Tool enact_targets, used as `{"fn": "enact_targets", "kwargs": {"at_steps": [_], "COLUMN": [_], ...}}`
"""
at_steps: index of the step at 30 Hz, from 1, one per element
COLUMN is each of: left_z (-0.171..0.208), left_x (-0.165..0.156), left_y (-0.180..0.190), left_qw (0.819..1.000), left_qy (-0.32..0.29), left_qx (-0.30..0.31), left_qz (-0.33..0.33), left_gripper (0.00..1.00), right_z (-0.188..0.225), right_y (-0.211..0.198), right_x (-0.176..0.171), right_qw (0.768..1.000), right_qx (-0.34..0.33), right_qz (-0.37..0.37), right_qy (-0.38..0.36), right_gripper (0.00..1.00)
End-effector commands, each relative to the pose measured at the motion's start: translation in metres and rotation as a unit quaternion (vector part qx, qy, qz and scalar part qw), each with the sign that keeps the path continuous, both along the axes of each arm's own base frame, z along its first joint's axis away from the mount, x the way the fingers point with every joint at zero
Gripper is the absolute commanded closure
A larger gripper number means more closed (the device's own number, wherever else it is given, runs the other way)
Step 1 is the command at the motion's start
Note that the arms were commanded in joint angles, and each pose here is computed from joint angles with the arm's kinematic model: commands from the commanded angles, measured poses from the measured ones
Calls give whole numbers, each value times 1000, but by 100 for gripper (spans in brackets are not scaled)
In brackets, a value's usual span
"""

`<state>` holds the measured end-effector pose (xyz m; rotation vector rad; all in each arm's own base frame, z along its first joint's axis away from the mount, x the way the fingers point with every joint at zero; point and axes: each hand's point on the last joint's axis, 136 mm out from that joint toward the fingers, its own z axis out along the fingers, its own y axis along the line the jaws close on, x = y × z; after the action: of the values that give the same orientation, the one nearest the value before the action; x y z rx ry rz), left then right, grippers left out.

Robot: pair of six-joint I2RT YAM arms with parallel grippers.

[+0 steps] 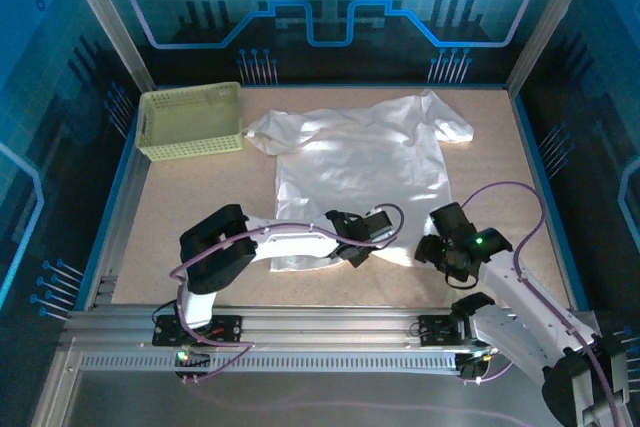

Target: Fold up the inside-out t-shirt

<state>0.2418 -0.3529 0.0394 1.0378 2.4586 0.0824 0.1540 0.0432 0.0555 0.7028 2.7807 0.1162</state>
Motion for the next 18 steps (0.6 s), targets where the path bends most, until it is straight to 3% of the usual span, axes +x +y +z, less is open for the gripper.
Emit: {"fn": "enact_targets", "kwargs": {"at_steps": [1, 5, 18], "left_z": [2, -1, -1], "left_x": [2, 3, -3], "left_y": [3, 5, 8], "left_qw": [1000, 1000, 999], "left_qy": [0, 0, 9], "left_qx": [-16, -22, -29], "left_qz": [17, 20, 13], "left_gripper": [60, 60, 59], "right_z": [-1, -15, -29], "right_y": [-12, 2, -12], "right_x": [-16, -13, 20], "right_qw": [997, 996, 992], "right_qx": [-20, 22, -39], "right_qz": [-70, -85, -118], "right_qy": [18, 2, -37], "right_gripper": [24, 23, 25]}}
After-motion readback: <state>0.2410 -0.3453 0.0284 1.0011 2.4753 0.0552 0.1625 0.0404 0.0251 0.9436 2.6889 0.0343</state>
